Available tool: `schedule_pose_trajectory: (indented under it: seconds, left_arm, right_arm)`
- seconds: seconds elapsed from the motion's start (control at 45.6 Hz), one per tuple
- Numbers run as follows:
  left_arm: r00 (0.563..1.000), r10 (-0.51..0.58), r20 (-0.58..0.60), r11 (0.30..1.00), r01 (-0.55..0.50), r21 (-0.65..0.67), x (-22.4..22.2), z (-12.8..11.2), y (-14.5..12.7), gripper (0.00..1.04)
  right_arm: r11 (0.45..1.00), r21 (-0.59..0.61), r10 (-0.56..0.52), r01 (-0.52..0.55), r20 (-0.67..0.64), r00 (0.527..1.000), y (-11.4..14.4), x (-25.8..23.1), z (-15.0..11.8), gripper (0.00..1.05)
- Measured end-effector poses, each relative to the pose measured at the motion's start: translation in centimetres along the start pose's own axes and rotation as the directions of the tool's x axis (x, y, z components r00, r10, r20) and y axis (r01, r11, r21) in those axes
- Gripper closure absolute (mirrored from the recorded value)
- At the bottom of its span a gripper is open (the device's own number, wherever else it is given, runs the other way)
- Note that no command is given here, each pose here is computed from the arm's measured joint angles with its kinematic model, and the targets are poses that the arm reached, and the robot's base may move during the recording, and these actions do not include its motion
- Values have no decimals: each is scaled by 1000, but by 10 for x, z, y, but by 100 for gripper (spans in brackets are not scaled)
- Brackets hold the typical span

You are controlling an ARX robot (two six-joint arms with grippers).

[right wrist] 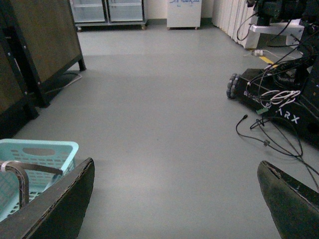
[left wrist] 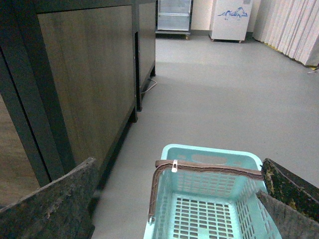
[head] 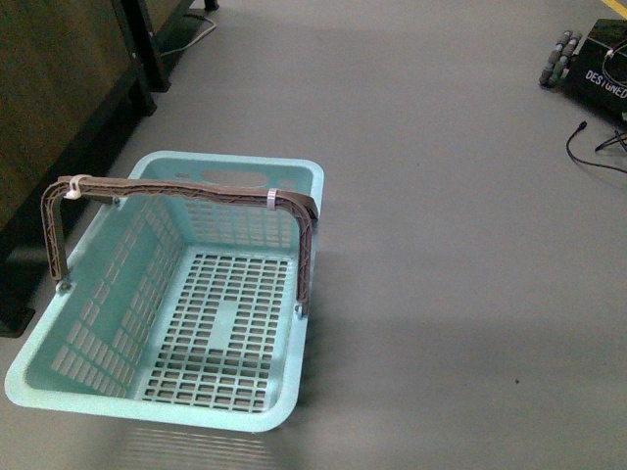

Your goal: Pick lemon and mango into basket

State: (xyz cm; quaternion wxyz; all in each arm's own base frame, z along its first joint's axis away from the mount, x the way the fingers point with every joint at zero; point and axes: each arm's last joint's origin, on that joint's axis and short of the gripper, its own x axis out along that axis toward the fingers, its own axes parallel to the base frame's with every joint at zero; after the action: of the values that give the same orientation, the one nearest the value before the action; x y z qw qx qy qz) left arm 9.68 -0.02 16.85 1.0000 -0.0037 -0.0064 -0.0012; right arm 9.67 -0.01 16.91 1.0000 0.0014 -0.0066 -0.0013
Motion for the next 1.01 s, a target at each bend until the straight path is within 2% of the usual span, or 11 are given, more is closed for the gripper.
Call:
schedule_pose_trajectory:
  seconds: [0.921,0.943,1.009]
  left_arm:
    - [1000,0,0,1000,0,0,0,0,0,7]
    - [1000,5,-1,1000,-5,-3,0,0,0,7]
    - [985,124,-124,987,-135,-84,3,-5,0,7]
  right_arm:
    - [1000,0,0,0,0,1000,0,0,0,9]
    - [1000,0,0,0,0,1000,0,0,0,9]
    - [1000,0,0,0,0,1000,0,0,0,9]
